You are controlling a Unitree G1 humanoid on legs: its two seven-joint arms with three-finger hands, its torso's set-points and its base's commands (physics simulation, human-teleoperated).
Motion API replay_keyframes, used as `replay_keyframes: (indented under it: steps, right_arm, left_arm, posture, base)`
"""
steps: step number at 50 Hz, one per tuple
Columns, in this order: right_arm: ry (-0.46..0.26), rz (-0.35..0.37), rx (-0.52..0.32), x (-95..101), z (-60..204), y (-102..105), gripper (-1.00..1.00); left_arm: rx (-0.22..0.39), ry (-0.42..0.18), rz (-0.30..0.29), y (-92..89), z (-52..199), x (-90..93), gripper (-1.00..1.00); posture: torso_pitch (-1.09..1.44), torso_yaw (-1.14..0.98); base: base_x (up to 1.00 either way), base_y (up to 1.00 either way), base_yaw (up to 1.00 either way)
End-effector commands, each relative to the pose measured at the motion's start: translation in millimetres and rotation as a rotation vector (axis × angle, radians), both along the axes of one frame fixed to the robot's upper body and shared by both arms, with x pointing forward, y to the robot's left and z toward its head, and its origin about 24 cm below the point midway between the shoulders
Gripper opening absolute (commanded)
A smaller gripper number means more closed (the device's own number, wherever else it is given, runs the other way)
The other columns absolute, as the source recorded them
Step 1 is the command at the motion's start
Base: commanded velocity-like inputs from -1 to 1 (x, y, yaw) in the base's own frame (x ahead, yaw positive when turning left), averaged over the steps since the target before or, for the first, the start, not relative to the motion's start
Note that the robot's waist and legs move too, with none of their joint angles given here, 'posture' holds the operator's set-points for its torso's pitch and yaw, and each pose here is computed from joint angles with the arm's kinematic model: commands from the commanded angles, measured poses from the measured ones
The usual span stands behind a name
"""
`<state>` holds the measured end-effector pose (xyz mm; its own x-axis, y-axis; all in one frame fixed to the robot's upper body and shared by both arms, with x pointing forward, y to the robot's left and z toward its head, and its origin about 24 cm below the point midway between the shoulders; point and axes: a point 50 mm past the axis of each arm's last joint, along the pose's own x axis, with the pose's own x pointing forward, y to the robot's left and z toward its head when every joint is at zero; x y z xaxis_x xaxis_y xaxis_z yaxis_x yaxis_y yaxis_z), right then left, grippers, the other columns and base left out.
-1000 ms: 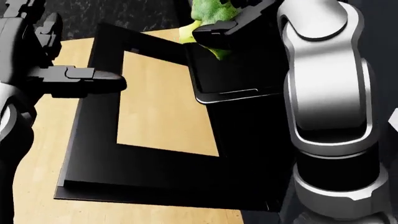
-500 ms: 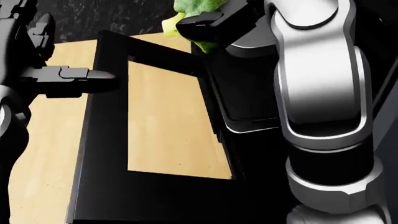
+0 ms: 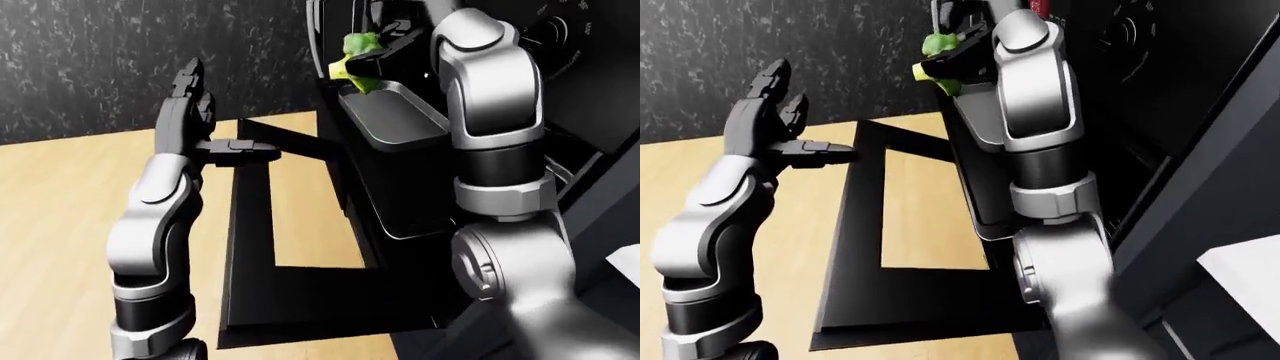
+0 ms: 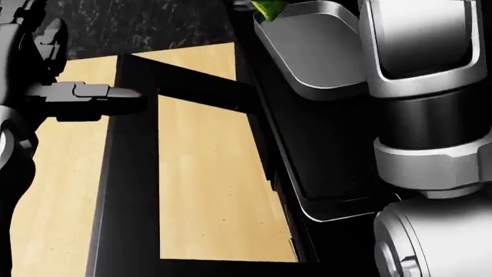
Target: Place the broccoli on the top rack of the oven.
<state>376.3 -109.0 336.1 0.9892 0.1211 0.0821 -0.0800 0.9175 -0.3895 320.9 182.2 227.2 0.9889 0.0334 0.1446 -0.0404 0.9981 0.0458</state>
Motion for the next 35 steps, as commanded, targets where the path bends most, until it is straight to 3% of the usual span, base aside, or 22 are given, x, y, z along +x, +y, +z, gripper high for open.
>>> replay_keyframes:
  steps: [1, 28, 35]
  right_arm:
    - [-0.131, -0.018, 0.011, -8.1, 27, -4, -1.00]
    - [-0.129, -0.045, 0.027, 1.8, 31, -11, -1.00]
    - [-0.127, -0.056, 0.034, 7.3, 32, -14, -1.00]
  left_arm:
    - [0.007, -0.089, -0.016, -3.8, 17, -3.5, 1.00]
    - [0.025, -0.106, -0.009, -0.3, 33, 0.6, 1.00]
    - [0.045, -0.099, -0.009, -0.1, 40, 9.8, 1.00]
  posture:
    - [0.00, 0.00]
    - [0.00, 0.00]
    - [0.00, 0.00]
  base:
    - [0.07, 0.00, 0.00]
    - [0.06, 0.00, 0.00]
    - [0.00, 0.00, 0.00]
